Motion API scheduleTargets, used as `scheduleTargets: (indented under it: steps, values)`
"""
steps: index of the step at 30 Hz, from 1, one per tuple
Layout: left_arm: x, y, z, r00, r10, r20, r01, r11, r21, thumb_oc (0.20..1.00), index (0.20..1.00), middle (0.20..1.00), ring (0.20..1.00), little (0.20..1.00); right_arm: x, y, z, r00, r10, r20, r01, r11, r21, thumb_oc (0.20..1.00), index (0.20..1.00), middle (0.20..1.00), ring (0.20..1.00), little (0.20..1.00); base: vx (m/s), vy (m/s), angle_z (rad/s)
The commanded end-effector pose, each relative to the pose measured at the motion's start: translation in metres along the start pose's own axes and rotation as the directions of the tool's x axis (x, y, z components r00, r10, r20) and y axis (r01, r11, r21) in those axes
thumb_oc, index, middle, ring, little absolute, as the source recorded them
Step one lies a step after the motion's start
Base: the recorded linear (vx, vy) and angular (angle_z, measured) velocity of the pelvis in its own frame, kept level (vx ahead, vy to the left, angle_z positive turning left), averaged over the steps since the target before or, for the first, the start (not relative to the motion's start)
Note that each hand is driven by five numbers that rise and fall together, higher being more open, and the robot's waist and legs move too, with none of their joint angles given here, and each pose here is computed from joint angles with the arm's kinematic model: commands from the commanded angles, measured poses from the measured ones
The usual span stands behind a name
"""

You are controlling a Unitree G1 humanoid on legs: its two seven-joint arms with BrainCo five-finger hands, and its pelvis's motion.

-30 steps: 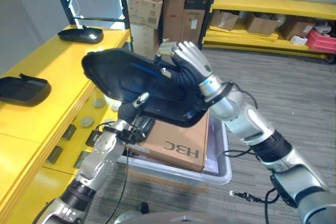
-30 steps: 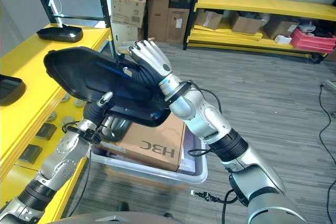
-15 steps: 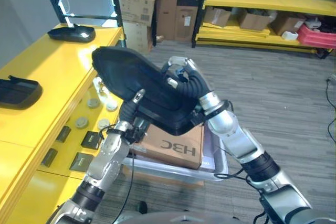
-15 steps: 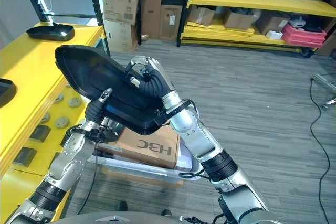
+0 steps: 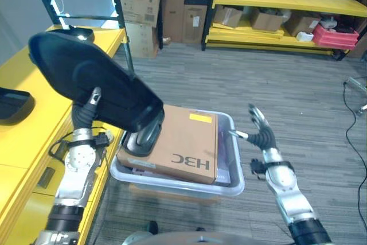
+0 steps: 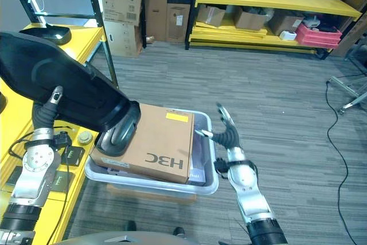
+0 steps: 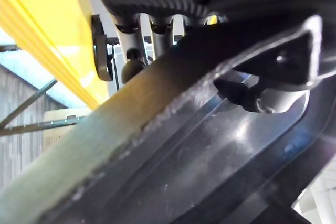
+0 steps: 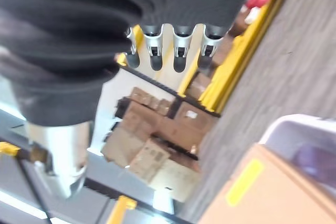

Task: Move parts from the plastic box to the shelf.

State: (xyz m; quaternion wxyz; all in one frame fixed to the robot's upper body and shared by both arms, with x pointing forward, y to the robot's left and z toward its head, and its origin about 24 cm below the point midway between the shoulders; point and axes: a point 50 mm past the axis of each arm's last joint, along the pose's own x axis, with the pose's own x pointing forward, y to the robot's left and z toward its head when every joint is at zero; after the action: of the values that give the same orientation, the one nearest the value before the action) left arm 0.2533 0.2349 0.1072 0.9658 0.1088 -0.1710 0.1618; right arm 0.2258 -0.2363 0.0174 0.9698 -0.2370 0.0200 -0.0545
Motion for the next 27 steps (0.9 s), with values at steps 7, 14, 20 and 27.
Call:
scheduleTargets:
  steps: [7, 14, 20, 27]
  values:
    - [0.015, -0.009, 0.055, 0.938, -0.022, 0.347, 0.004, 0.999, 0.052, 0.2, 0.2, 0.2, 0.2, 0.2, -0.04, 0.035, -0.064, 0.957, 0.078, -0.279, -0.102, 0.992, -0.073, 1.0, 1.0, 1.0, 1.0, 1.0, -0.1, -0.119, 0.57]
    - [-0.006, 0.015, 0.051, 0.948, 0.061, 0.312, -0.061, 0.998, -0.009, 0.2, 0.2, 0.2, 0.2, 0.2, -0.054, 0.043, -0.098, 0.883, 0.177, -0.435, -0.253, 0.959, -0.124, 1.0, 1.0, 1.0, 1.0, 1.0, -0.08, -0.189, 0.52]
    - [-0.001, 0.014, 0.063, 0.927, 0.06, 0.371, -0.06, 0.998, -0.01, 0.2, 0.2, 0.2, 0.2, 0.2, -0.057, 0.047, -0.116, 0.824, 0.166, -0.542, -0.262, 0.959, -0.104, 1.0, 1.0, 1.0, 1.0, 1.0, -0.13, -0.047, 1.16]
    - [0.006, 0.003, 0.089, 0.871, -0.02, 0.49, 0.004, 0.999, 0.033, 0.2, 0.2, 0.2, 0.2, 0.2, -0.099, 0.057, -0.147, 0.658, 0.179, -0.732, -0.268, 0.963, -0.004, 1.0, 1.0, 1.0, 1.0, 1.0, 0.01, 0.041, 1.04]
